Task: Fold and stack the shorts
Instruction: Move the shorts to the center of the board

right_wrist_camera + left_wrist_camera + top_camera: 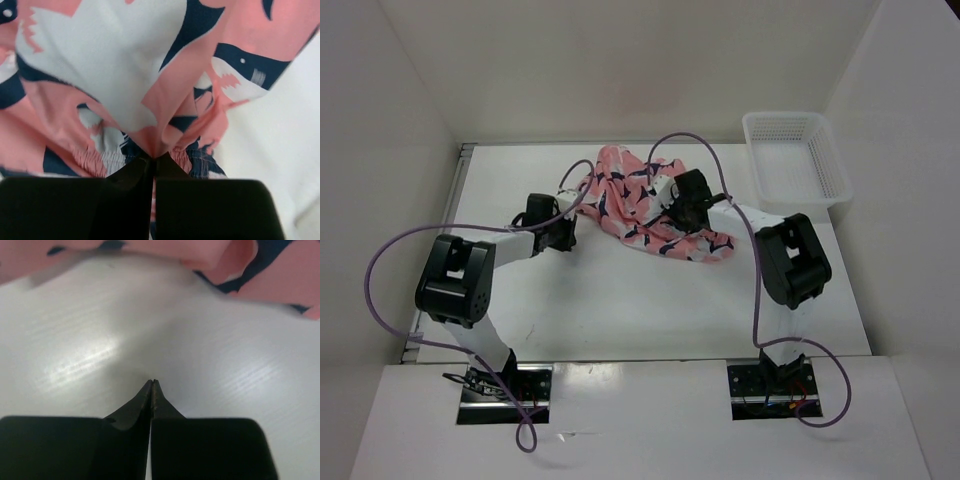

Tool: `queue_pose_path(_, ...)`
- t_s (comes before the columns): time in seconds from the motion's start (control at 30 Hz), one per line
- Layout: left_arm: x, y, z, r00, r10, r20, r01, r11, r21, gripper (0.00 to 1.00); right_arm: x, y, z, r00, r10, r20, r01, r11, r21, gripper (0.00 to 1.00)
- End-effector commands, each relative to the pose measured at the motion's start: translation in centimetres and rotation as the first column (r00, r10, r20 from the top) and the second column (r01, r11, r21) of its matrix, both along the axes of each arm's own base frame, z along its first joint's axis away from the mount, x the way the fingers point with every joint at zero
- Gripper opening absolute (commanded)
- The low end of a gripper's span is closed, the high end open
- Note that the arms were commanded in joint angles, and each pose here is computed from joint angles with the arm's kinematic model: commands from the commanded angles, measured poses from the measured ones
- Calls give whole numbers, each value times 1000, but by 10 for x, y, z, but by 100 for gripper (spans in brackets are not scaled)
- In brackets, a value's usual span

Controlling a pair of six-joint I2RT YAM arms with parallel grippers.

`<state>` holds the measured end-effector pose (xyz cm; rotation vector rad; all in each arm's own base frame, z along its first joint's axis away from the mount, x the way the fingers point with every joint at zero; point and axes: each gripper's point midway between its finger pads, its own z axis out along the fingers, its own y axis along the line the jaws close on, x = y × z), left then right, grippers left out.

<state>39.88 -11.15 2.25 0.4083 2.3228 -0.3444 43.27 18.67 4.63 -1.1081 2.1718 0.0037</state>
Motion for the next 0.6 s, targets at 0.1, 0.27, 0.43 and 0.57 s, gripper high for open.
queue_pose_path(0.1,-21,8,40,999,11,49,-11,1000,7,22,-18,-23,81,996,49,74,-50,999,5,3)
queue_pose_path(0.27,-18,7,54,996,12,91,-12,1000,-1,66,-14,-37,115,995,16,95,-21,999,47,81)
queue_pose_path(0.43,-4,3,71,989,7,150,-4,1000,-18,73,-28,5,115,991,81,107,-90,993,72,68)
queue_pose_path(0.57,4,5,79,983,22,183,-20,1000,-12,77,-51,27,85,989,138,58,-141,988,55,54)
